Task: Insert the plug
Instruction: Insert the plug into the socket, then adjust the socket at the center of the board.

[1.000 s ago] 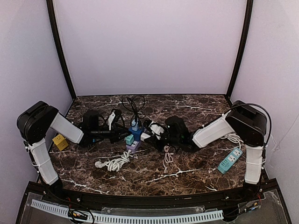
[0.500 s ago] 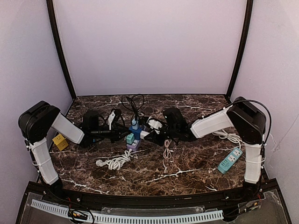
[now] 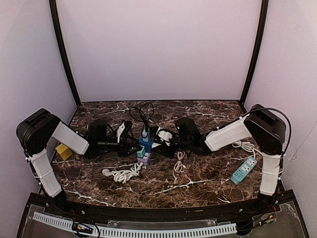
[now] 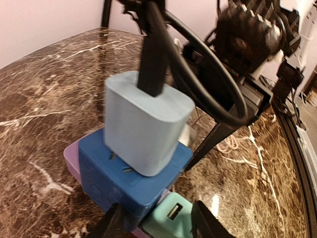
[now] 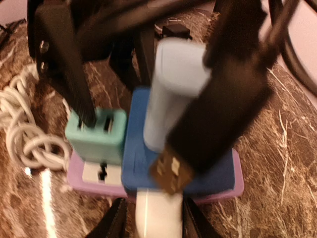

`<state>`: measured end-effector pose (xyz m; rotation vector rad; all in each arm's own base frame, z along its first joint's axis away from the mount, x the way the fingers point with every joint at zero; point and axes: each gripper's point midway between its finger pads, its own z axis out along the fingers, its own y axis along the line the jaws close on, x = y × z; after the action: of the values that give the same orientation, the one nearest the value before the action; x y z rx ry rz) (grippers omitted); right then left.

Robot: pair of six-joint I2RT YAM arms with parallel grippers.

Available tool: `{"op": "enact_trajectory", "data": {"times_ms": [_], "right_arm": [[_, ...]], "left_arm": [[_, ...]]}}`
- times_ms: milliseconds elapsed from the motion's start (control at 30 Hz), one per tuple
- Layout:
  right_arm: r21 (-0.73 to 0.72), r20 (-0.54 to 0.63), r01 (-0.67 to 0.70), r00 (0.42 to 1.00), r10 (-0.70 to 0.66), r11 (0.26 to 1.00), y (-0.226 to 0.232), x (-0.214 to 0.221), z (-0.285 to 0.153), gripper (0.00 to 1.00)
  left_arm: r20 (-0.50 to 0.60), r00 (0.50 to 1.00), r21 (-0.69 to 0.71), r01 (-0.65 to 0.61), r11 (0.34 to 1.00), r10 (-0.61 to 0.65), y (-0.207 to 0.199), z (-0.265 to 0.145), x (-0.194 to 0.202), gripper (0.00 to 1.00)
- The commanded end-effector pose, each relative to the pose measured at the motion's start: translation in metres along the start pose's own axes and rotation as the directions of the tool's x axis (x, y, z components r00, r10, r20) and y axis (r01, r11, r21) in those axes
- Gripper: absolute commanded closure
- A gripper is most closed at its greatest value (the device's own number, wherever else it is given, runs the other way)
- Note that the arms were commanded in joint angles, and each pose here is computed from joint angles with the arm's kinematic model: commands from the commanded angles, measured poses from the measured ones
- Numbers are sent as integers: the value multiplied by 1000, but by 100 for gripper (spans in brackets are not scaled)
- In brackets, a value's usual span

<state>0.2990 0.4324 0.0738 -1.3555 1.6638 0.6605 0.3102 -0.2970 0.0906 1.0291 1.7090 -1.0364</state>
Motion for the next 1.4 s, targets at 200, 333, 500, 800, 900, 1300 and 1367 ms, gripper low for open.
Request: {"op": "enact_trajectory", "data": {"times_ms": [200,333,500,800,900,1300,1367], "right_arm": [[-9,115,71,991,-70,997,25,-46,-26,37],[2,26,1,1000,-1,1000,25,-28,-33,24],[157,-13,-222,974,226,962,1,-33,-51,1],[455,221,-691,699,680,562,9,-58,-64,15],[519,163,-646,718,677,560,34,-56,-48,12],[575,101,-603,723,684,553,59,-55,5,27],[594,93,-591,725,683,547,59,-53,9,31]], "left_arm": [[-145,989,51,-28,998,35,-37,-23,12,31],[-150,987,10,-50,999,51,-39,-35,3,27],[-174,985,-145,-34,989,8,-28,-53,-4,25],[-28,986,-747,89,659,-165,33,-150,-21,25],[42,985,-795,136,592,-169,28,-174,-23,25],[363,932,-744,302,596,-20,2,-224,-46,29],[383,924,-726,285,625,23,-4,-226,-58,29]]}}
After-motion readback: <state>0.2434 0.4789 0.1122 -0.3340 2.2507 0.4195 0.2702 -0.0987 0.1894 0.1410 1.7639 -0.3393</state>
